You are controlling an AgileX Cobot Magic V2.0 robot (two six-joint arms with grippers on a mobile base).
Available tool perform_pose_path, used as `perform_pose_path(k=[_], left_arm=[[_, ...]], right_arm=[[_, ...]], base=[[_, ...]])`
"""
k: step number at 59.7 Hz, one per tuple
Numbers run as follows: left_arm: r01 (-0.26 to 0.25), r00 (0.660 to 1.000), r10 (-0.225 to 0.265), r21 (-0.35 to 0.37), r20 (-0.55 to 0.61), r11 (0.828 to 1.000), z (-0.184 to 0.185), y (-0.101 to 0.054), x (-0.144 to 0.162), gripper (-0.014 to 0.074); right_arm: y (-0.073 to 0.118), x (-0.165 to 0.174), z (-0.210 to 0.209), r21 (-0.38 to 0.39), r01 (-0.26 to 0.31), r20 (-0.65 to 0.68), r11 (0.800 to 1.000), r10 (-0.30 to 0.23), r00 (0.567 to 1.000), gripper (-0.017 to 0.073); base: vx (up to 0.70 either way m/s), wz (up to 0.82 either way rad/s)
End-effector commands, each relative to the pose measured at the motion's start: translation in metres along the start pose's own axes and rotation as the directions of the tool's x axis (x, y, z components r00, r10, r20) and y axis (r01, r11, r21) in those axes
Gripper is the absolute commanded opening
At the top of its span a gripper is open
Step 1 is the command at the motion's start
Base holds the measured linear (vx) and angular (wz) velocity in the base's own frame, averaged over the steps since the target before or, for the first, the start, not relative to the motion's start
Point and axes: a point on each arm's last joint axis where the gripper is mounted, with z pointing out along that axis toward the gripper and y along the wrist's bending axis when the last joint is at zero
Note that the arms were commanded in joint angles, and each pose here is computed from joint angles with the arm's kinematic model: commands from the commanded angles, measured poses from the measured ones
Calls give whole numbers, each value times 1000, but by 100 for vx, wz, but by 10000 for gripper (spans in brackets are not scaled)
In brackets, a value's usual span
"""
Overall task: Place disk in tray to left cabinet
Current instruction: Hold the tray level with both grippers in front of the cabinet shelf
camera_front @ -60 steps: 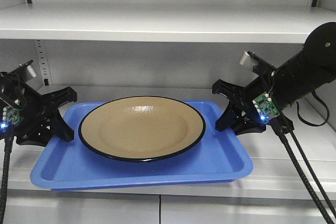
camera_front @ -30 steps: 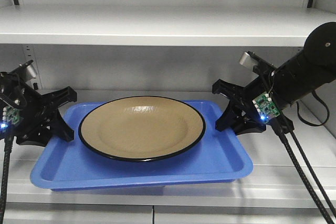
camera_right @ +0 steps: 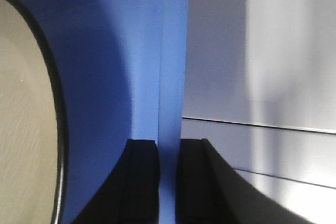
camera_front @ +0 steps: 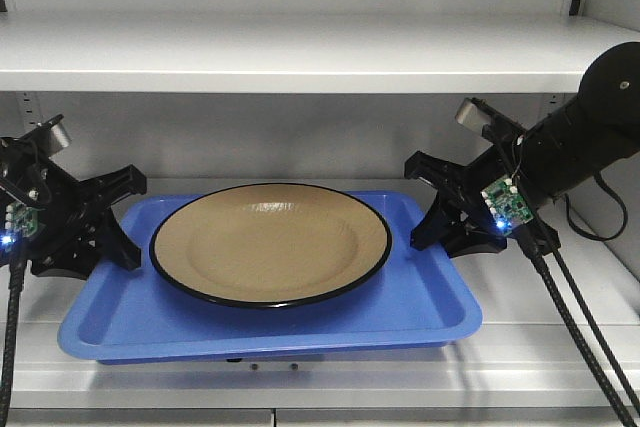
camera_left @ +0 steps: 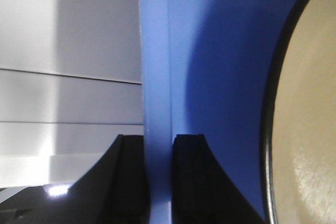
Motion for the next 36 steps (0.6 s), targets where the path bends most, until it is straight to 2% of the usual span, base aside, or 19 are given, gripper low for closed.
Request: perform_pose_path(k=[1, 36], left_arm=[[3, 998, -19, 247, 62, 969, -30, -41, 9, 0], [3, 998, -19, 247, 62, 969, -30, -41, 9, 0]], right_arm=[[42, 11, -31, -221, 17, 23, 975, -12, 1000, -4], [42, 11, -31, -221, 17, 23, 975, -12, 1000, -4]], base=[[2, -5], [0, 0]])
